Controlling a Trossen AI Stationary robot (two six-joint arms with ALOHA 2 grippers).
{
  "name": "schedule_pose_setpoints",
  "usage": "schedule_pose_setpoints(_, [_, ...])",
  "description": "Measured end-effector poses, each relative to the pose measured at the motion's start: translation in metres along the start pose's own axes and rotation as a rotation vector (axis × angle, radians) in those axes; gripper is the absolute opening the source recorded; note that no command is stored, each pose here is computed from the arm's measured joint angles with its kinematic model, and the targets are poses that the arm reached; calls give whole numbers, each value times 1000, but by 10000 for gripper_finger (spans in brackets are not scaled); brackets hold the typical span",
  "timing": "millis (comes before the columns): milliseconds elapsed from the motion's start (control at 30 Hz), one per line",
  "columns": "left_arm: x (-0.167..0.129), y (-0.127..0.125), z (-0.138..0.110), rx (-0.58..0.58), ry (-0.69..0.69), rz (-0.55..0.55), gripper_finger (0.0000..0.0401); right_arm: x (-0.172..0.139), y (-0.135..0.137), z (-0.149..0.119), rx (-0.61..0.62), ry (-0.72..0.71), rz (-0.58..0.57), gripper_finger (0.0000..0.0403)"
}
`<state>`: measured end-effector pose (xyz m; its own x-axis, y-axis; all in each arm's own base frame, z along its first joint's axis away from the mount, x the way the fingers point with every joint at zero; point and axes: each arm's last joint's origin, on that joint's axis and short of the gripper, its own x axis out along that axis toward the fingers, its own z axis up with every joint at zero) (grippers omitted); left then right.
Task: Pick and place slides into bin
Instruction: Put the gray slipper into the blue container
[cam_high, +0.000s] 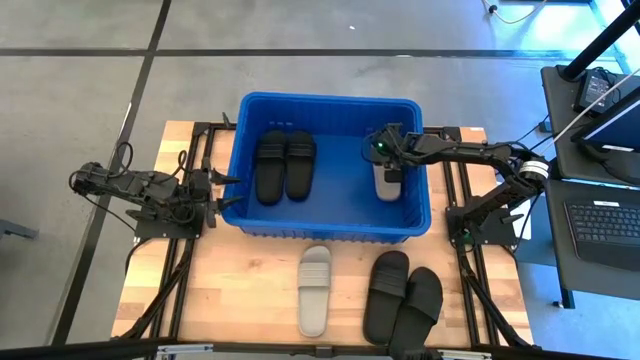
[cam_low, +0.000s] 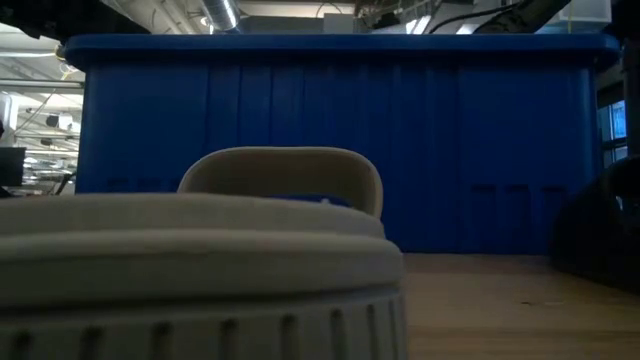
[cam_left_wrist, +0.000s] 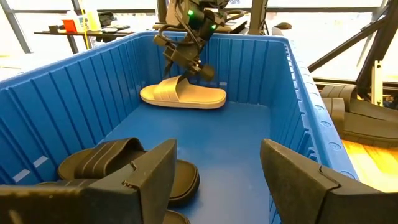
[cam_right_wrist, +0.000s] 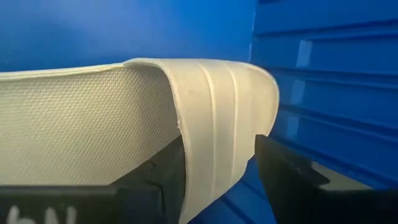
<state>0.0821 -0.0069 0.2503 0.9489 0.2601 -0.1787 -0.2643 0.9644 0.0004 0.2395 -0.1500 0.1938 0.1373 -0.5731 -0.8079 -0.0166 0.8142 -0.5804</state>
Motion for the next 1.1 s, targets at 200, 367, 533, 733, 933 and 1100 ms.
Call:
schedule_pose_setpoints(200, [0, 0, 0, 0, 0, 0, 227, -5, -2, 0, -5, 17, 48, 184])
schedule_pose_setpoints(367, [0, 0, 0, 0, 0, 0, 227, -13, -7, 4, 50, -21, 121, 184])
schedule_pose_setpoints(533, [0, 0, 0, 0, 0, 0, 227, -22, -16, 8, 88, -12, 127, 184])
schedule_pose_setpoints(733, [0, 0, 0, 0, 0, 0, 227, -48, -36, 20, 175, -37, 117, 184])
schedule_pose_setpoints(933, [0, 0, 0, 1, 1, 0, 227, -99, -59, 49, 286, -242, 159, 184])
schedule_pose_setpoints(1100, [0, 0, 0, 0, 0, 0, 227, -153, -65, 75, 313, -499, 270, 184])
